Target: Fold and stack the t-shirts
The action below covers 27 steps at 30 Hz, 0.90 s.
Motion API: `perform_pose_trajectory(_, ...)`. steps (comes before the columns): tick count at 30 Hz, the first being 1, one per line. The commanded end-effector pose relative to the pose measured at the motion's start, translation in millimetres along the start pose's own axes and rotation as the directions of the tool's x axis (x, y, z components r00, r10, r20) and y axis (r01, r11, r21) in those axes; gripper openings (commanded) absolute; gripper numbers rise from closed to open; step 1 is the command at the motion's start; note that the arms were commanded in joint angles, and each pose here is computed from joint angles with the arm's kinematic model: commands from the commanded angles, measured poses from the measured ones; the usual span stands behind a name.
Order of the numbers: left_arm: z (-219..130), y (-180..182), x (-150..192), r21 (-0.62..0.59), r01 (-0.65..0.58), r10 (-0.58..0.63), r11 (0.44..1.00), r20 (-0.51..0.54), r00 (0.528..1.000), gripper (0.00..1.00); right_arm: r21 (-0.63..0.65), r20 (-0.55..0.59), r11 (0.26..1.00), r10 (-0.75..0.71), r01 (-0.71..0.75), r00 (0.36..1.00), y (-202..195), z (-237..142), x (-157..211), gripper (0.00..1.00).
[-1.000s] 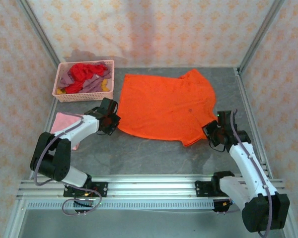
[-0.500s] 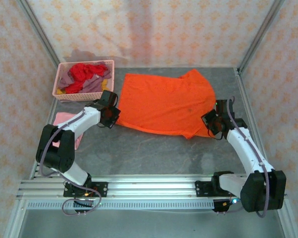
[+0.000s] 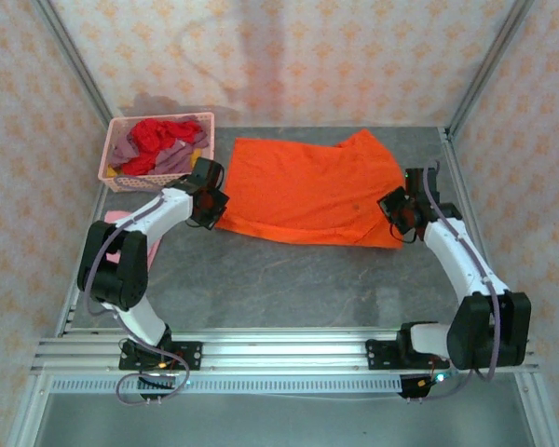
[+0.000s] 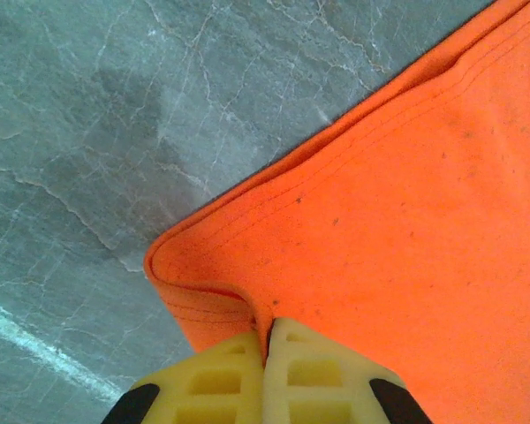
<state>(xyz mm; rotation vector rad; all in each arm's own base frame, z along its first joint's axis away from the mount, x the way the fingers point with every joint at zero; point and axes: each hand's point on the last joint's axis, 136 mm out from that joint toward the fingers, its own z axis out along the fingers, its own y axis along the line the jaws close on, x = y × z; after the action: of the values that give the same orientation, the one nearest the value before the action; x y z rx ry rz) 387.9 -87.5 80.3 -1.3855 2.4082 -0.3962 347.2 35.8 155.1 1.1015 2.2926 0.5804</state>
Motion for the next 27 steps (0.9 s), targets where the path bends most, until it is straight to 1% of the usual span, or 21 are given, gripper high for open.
perform_pose_trajectory(1, -3.7, -1.8, -12.4, -0.028, -0.012, 0.013, 1.000, 0.028, 1.000, 0.00, -0.038, 0.068, 0.999, -0.023, 0.026, 0.997, 18.5, -4.8, -25.5, 0.00)
perform_pose_trajectory(9, -1.4, -11.6, -24.6, -0.039, -0.017, 0.019, 0.999, 0.046, 0.999, 0.00, -0.024, 0.038, 0.998, -0.065, 0.066, 0.997, 24.8, 9.6, -41.2, 0.00)
perform_pose_trajectory(17, -2.6, -20.6, -32.4, -0.044, -0.025, 0.028, 0.999, 0.058, 0.998, 0.00, -0.014, -0.020, 0.994, -0.109, 0.109, 0.994, 34.6, 33.1, -48.9, 0.00)
perform_pose_trajectory(27, 2.6, -25.6, -36.3, -0.053, -0.031, 0.034, 0.998, 0.061, 0.998, 0.00, 0.009, -0.040, 0.991, -0.133, 0.133, 0.990, 40.0, 56.7, -59.7, 0.00)
